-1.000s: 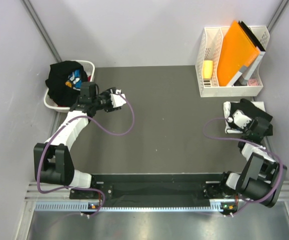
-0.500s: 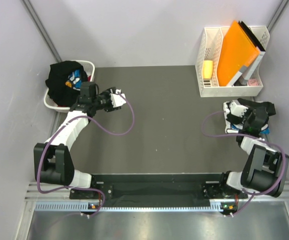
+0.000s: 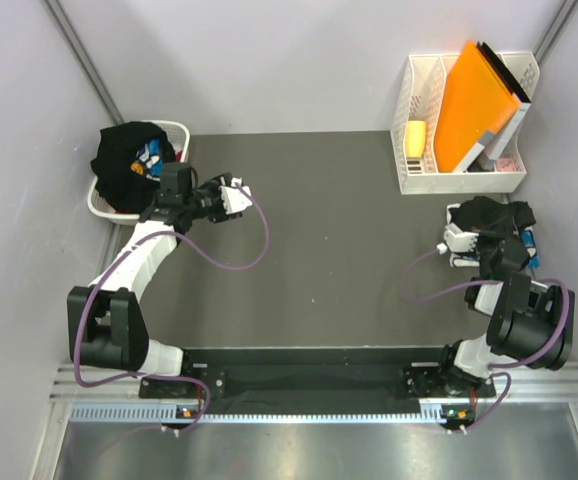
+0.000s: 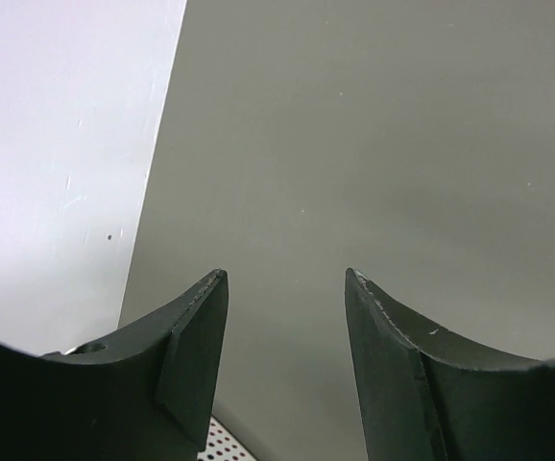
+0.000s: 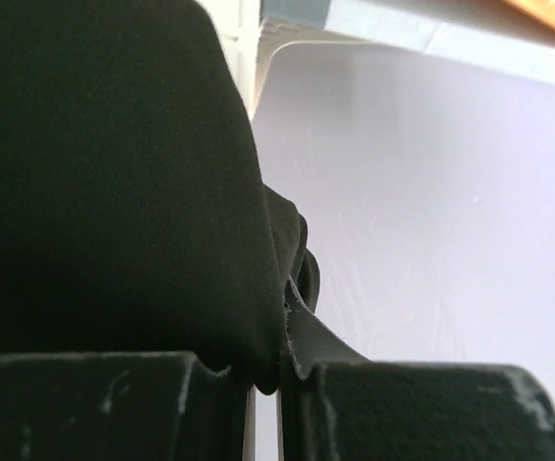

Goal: Fold and stack the t-shirts

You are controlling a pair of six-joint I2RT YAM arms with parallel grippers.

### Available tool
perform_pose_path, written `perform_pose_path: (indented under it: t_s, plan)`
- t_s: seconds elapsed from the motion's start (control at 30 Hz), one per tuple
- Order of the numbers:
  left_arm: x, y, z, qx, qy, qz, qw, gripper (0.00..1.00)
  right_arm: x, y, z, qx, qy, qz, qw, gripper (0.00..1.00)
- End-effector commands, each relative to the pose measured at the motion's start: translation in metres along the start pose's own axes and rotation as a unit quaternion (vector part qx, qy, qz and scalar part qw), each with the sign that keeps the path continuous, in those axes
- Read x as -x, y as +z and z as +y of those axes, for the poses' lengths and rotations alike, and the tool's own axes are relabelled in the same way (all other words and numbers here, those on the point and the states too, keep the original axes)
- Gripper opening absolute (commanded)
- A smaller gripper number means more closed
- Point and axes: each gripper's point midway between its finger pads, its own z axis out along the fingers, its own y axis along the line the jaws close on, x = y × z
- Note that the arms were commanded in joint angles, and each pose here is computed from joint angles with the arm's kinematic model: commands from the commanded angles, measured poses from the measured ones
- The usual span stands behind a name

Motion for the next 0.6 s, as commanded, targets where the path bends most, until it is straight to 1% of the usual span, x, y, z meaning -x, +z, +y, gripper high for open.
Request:
perform_pose_path:
  t_s: [0.0,0.07,0.1,0.17,0.2,0.27,0.3,0.4,0.47,0.5,0.53,0.57]
  plan:
    - [0.014,-0.001,0.019,0.016,0.020,-0.016,1.000,0.57,0.003,0.007,-0.046,-0.083,-0.033,-0.027,0.996,0.00]
    - [0.015,-0.001,0.020,0.016,0.020,-0.016,1.000,0.57,-0.009,0.009,-0.045,-0.074,-0.020,-0.008,0.997,0.00]
    - [0.015,-0.002,0.020,0.017,0.021,-0.014,1.000,0.57,-0.012,0.013,-0.037,-0.051,0.000,-0.005,0.999,0.00]
    - [0.015,-0.003,0.020,0.017,0.022,-0.012,1.000,0.57,-0.020,0.010,-0.030,-0.035,0.018,0.010,0.999,0.00]
    - [0.013,-0.003,0.019,0.016,0.022,-0.010,1.000,0.57,-0.021,0.007,-0.017,-0.015,0.030,0.018,0.999,0.00]
    - [0.013,-0.004,0.018,0.015,0.022,-0.008,1.000,0.57,-0.018,-0.001,-0.007,-0.003,0.033,0.015,0.999,0.00]
    - [0.012,-0.004,0.018,0.014,0.023,-0.006,1.000,0.57,-0.013,-0.007,0.012,0.023,0.036,0.012,0.999,0.00]
    - [0.012,-0.004,0.020,0.016,0.027,-0.005,0.999,0.57,-0.009,-0.020,0.037,0.059,0.048,0.015,0.997,0.00]
    - [0.013,-0.004,0.022,0.016,0.028,-0.006,0.999,0.57,-0.009,-0.026,0.053,0.092,0.061,0.020,0.994,0.13]
    - [0.013,-0.003,0.023,0.016,0.029,-0.005,0.999,0.57,-0.011,-0.028,0.060,0.108,0.065,0.029,0.992,0.23]
    - [0.012,-0.003,0.023,0.015,0.028,-0.005,0.999,0.57,-0.011,-0.030,0.067,0.125,0.068,0.033,0.989,0.46]
    - [0.013,-0.002,0.024,0.015,0.029,-0.005,0.999,0.57,-0.011,-0.034,0.078,0.154,0.077,0.037,0.984,0.53]
